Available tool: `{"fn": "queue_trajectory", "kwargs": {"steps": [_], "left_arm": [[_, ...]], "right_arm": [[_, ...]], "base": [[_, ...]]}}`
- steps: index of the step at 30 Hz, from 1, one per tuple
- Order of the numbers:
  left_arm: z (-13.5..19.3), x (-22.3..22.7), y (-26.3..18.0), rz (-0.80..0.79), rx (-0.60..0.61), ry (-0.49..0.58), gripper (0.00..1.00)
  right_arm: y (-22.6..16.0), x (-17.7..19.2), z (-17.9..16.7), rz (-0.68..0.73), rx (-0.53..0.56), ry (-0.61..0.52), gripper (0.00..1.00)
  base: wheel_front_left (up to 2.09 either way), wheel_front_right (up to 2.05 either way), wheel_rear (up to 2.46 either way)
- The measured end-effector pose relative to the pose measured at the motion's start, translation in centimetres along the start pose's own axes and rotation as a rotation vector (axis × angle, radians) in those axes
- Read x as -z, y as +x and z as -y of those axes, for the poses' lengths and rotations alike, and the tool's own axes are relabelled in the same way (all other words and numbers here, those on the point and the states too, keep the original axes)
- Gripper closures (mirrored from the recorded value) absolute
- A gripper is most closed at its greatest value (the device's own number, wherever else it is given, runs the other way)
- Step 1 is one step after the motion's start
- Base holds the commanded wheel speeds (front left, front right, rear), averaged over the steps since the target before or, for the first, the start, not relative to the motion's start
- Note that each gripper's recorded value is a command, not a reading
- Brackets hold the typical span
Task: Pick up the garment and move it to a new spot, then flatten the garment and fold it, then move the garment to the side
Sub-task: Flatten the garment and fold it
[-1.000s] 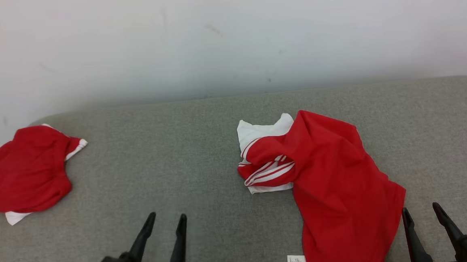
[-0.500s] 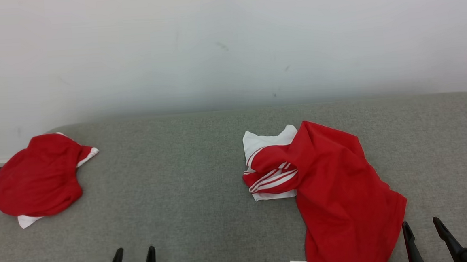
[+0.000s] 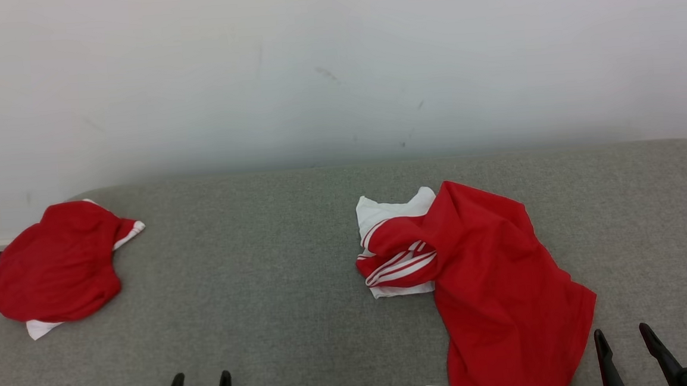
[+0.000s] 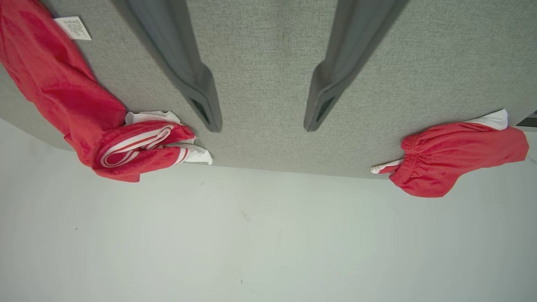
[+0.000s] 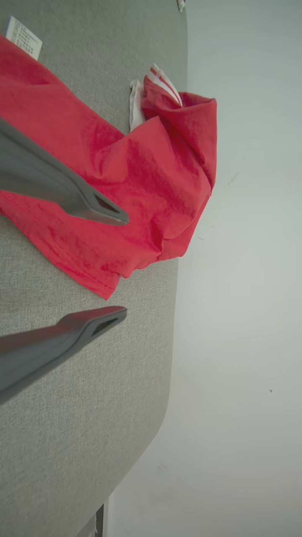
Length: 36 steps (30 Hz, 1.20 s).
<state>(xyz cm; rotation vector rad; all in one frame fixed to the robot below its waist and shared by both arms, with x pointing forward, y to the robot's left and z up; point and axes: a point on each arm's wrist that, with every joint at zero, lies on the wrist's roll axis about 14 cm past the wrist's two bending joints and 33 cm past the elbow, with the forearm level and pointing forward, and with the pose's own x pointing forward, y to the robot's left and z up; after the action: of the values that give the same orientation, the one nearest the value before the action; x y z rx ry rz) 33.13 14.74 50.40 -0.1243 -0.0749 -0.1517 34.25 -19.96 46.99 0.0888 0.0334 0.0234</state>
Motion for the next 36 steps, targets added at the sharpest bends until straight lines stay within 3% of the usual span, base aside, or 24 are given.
{"fn": "queue_trajectory", "kwargs": {"steps": [25, 36], "left_arm": [[0.4, 0.3, 0.3, -0.011, 0.018, -0.002, 0.0], [3.2, -0.3, 2.1, 0.014, 0.111, -0.012, 0.0]], "right_arm": [[-0.1, 0.3, 0.2, -0.011, 0.004, -0.001, 0.0], [-0.2, 0.1, 0.5, -0.004, 0.013, -0.003, 0.0]], "base": [[0.0, 0.0, 0.0], [0.0, 0.0, 0.0]]}}
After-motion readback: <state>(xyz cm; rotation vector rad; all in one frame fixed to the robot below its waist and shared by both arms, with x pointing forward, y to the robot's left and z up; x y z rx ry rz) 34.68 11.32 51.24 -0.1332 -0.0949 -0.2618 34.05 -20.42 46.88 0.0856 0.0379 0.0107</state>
